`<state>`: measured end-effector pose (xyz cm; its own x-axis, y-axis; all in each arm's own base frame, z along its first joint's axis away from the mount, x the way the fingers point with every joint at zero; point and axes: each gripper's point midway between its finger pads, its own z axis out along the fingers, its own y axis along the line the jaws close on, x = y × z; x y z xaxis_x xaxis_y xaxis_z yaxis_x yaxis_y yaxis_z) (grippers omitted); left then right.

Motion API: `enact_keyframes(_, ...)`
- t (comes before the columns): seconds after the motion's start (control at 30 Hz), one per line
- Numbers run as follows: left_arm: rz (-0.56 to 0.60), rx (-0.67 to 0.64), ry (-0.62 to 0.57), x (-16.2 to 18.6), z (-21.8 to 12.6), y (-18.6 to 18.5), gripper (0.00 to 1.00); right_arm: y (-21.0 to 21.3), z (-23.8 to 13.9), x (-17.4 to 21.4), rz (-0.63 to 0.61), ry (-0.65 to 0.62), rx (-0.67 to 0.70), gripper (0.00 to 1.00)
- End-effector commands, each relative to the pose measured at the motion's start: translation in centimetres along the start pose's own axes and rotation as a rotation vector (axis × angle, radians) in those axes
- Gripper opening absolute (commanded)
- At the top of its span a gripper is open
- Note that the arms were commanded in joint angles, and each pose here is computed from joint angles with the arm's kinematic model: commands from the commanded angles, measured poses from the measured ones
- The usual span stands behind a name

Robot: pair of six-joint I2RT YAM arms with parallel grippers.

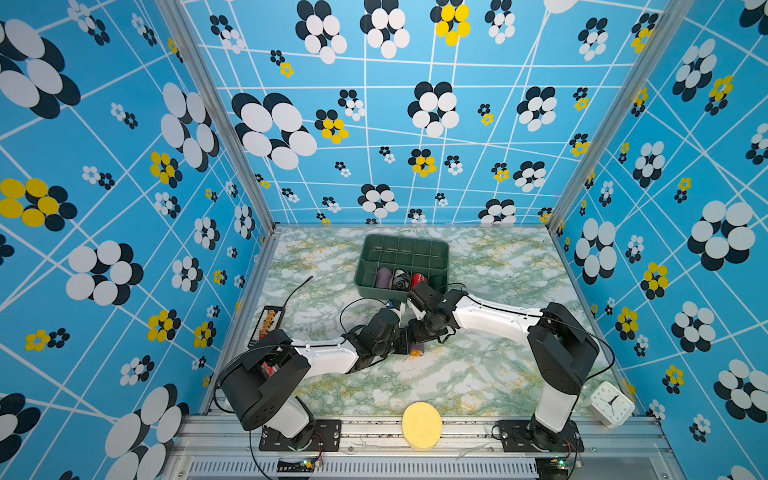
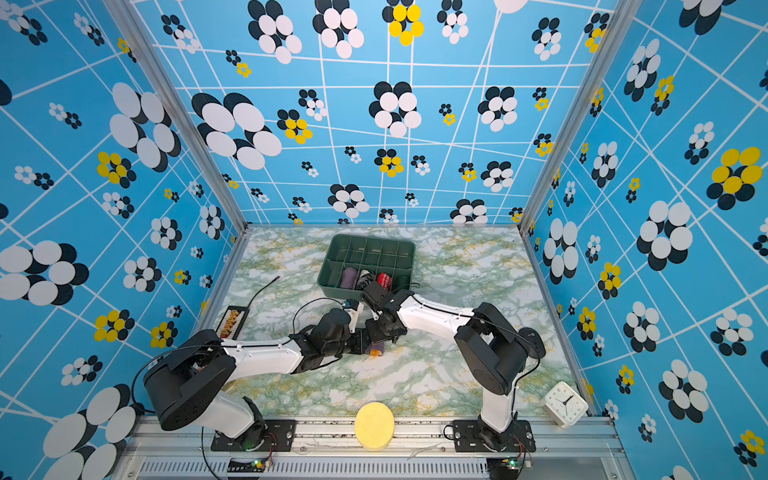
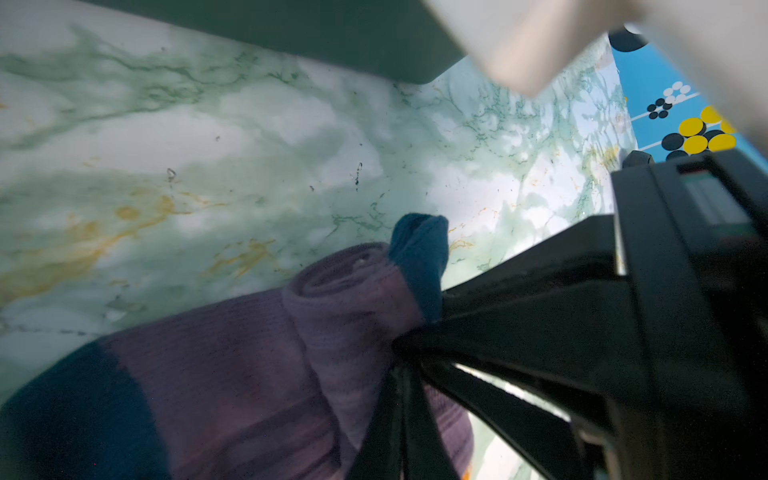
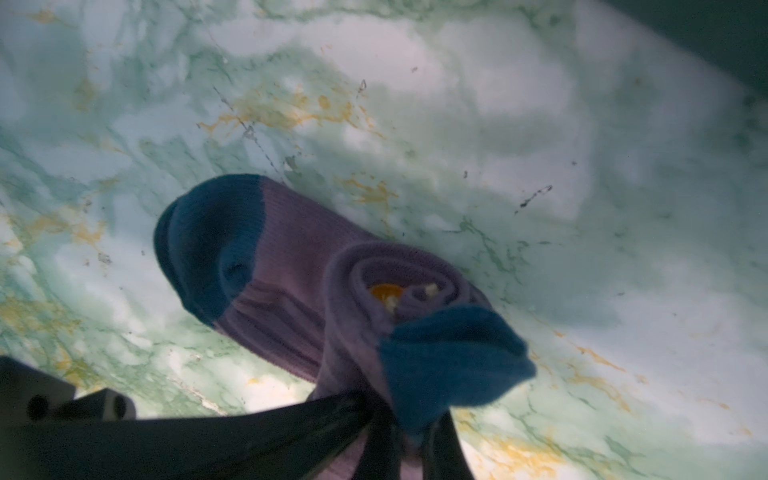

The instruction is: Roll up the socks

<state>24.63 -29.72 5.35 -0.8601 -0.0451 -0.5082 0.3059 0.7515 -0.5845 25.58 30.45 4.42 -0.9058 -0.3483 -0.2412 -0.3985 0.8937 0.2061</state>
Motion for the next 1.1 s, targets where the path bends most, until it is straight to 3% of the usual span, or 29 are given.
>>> enact_keyframes(0.0, 0.014, -0.05, 0.077, 1.5, 0.4, 0.9, 0.05, -0.1, 0.7, 1.3, 0.004, 0.04, 0.009, 0.0)
enact_keyframes(0.27, 0.008, -0.101, 0.12, 2.5, 0.2, 2.7, 0.01, 0.4, 0.4, 0.9, 0.008, 0.016, -0.022, 0.08)
enact_keyframes(0.53, 0.002, -0.103, 0.139, 3.1, 0.9, 3.6, 0.01, 0.7, -0.6, 0.2, 0.022, -0.034, -0.061, 0.32)
enact_keyframes(0.63, -0.006, -0.106, 0.146, 3.3, 1.1, 3.8, 0.01, 0.7, -1.5, -0.2, 0.042, -0.066, -0.093, 0.36)
enact_keyframes(0.9, -0.017, -0.114, 0.155, 3.4, 1.0, 4.5, 0.01, -0.1, -4.9, -1.0, 0.151, -0.176, -0.258, 0.4)
enact_keyframes(1.07, -0.028, -0.111, 0.152, 3.3, 1.0, 4.8, 0.01, -1.2, -4.9, -0.2, 0.23, -0.192, -0.329, 0.41)
